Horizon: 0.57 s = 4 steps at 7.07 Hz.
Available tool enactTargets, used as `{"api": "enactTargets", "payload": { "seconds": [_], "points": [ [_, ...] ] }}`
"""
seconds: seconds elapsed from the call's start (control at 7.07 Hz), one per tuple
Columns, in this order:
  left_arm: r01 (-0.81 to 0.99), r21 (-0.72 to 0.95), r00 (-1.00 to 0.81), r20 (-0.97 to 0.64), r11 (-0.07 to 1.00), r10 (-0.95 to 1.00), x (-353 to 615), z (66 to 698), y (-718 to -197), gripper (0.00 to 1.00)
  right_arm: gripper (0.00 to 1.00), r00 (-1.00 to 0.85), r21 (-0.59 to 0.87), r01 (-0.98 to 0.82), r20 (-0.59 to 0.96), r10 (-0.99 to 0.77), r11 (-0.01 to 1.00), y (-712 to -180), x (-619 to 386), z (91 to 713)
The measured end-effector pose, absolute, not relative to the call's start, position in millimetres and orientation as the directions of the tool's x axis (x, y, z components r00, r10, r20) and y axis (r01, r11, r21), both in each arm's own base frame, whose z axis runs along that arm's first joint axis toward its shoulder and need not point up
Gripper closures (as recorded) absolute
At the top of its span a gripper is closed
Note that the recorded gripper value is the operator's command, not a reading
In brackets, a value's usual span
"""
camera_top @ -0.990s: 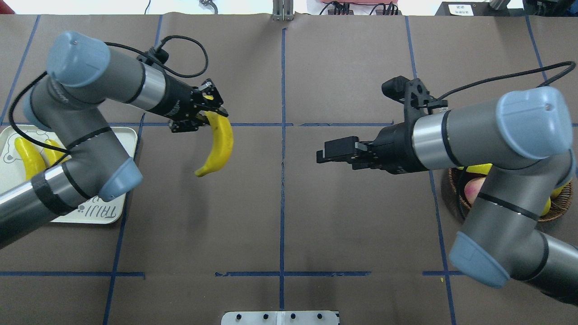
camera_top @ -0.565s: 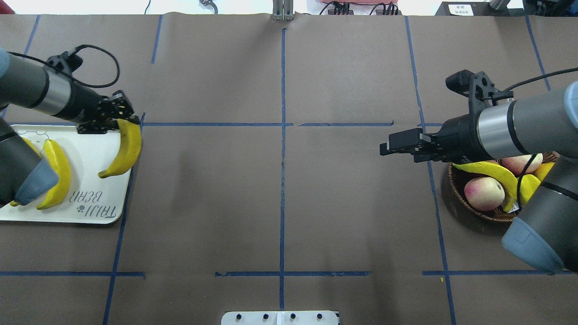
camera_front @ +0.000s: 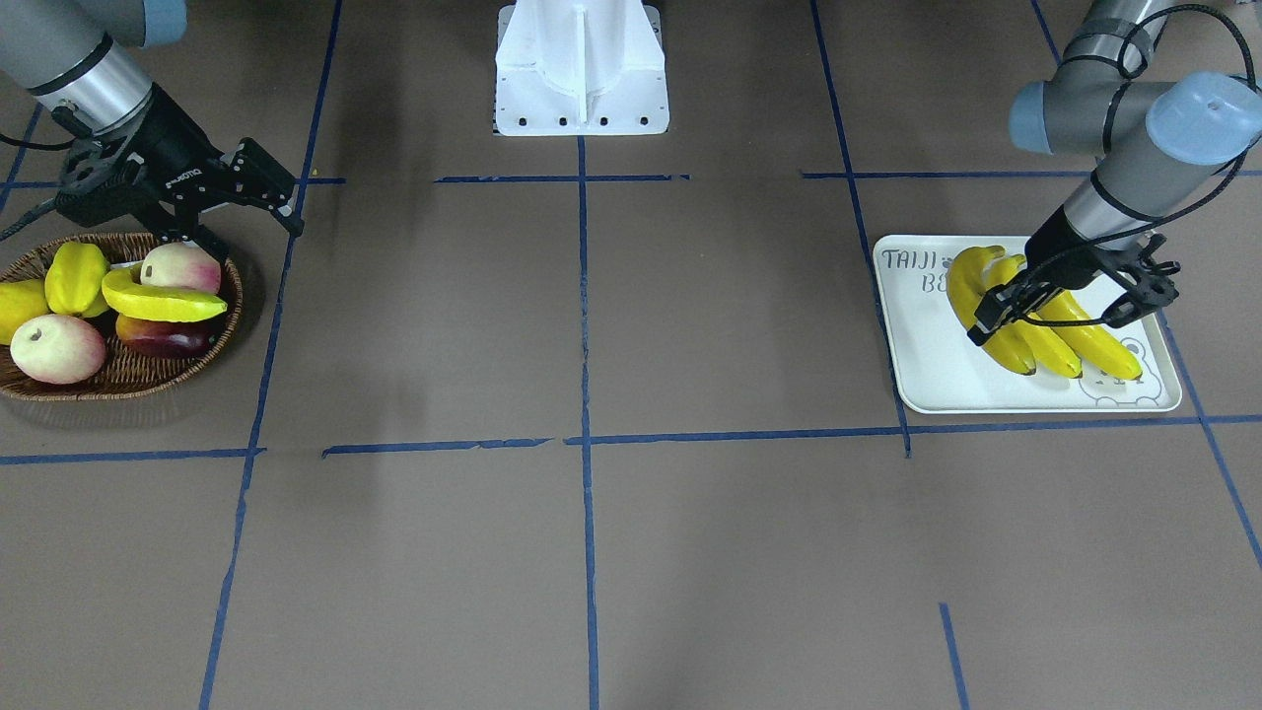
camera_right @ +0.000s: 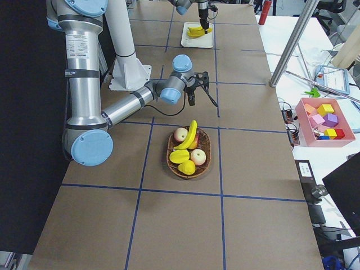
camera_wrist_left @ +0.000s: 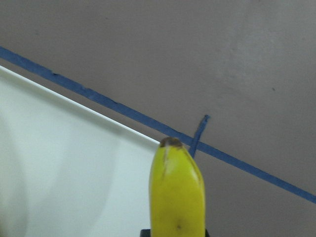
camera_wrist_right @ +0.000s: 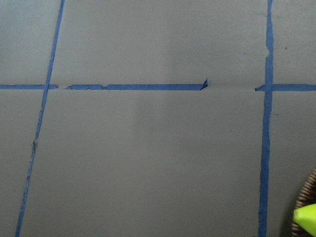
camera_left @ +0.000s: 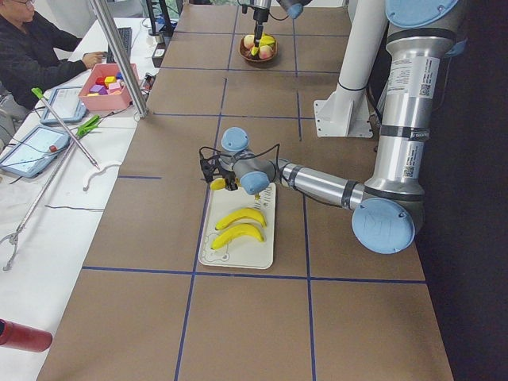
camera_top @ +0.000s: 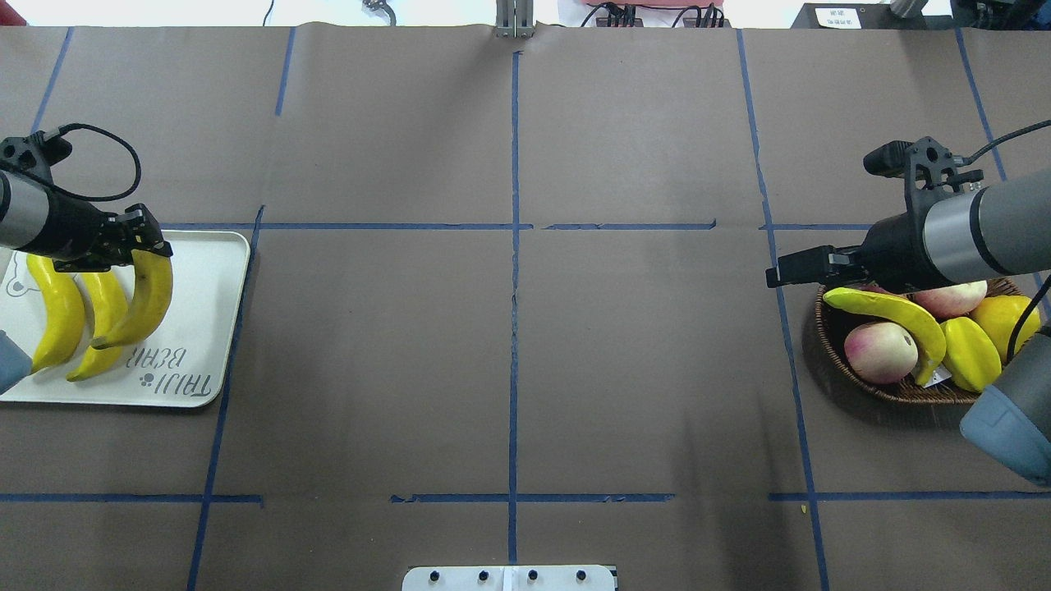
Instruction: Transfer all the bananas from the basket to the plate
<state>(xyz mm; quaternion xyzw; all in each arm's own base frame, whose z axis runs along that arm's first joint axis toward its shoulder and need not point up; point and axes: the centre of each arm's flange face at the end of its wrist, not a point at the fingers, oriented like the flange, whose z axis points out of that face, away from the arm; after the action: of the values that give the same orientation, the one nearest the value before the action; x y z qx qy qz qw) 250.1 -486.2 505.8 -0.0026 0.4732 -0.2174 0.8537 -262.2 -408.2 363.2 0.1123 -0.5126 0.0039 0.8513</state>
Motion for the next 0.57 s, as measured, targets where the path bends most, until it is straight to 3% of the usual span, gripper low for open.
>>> {"api": "enactTargets", "payload": {
  "seconds": [0.57],
  "points": [
    [0.422,-0.142,0.505,-0.783,0.895,-0.363,241.8,527.5,-484.0,0.00,0.00,0.545,0.178,-0.100,0.833,-0.096,0.979,-409.8,-245.9,412.9]
  ]
}}
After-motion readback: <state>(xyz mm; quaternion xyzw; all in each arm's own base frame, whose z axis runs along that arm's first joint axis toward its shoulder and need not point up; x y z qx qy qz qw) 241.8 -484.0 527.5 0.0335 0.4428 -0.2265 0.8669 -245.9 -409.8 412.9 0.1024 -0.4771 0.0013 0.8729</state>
